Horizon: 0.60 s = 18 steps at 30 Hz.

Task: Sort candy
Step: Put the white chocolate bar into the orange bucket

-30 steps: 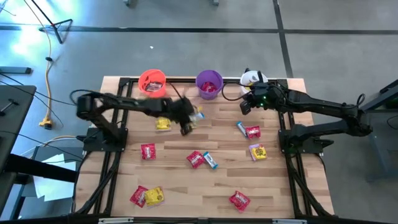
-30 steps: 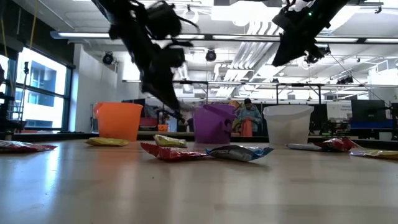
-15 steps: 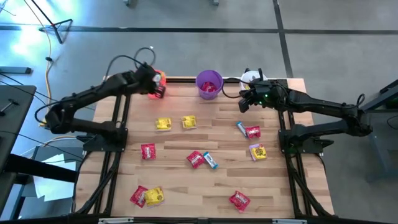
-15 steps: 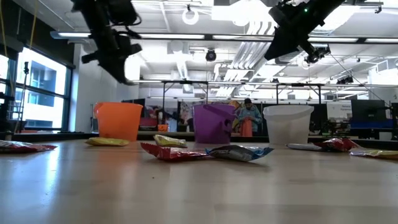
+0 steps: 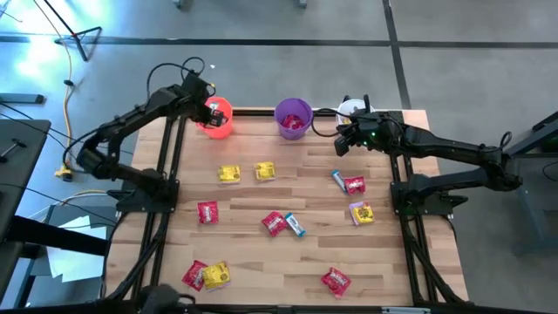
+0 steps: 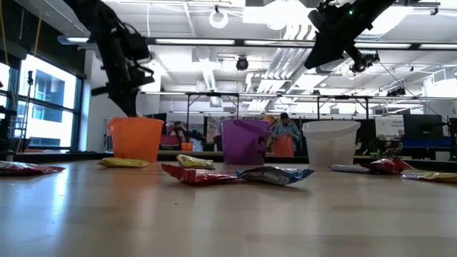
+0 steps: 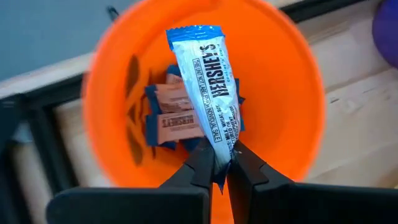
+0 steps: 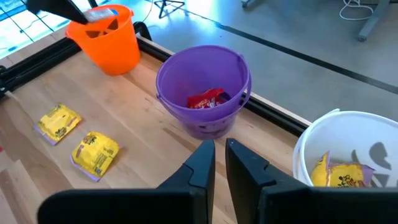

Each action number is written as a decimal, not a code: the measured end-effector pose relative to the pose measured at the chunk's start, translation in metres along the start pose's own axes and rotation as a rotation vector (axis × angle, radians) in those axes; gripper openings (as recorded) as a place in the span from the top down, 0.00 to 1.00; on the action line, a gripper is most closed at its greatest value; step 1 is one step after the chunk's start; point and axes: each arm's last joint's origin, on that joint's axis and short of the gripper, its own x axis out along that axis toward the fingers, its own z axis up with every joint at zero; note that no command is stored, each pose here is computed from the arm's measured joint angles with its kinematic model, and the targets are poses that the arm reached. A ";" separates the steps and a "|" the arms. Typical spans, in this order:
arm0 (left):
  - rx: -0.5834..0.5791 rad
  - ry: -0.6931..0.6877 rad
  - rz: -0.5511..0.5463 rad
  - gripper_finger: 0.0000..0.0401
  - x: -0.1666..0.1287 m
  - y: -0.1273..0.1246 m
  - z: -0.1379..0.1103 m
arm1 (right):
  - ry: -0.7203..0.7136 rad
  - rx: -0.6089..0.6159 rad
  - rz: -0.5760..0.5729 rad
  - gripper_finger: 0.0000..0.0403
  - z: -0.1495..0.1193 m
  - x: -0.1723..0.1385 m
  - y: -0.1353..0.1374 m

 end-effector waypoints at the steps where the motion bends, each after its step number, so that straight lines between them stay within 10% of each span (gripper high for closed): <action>1: 0.002 0.018 -0.009 0.98 0.007 0.002 0.002 | 0.000 0.000 0.000 0.92 0.000 0.000 0.000; 18: 0.074 0.033 -0.021 0.76 0.036 0.010 0.012 | -0.012 0.050 0.005 0.92 0.001 0.000 0.000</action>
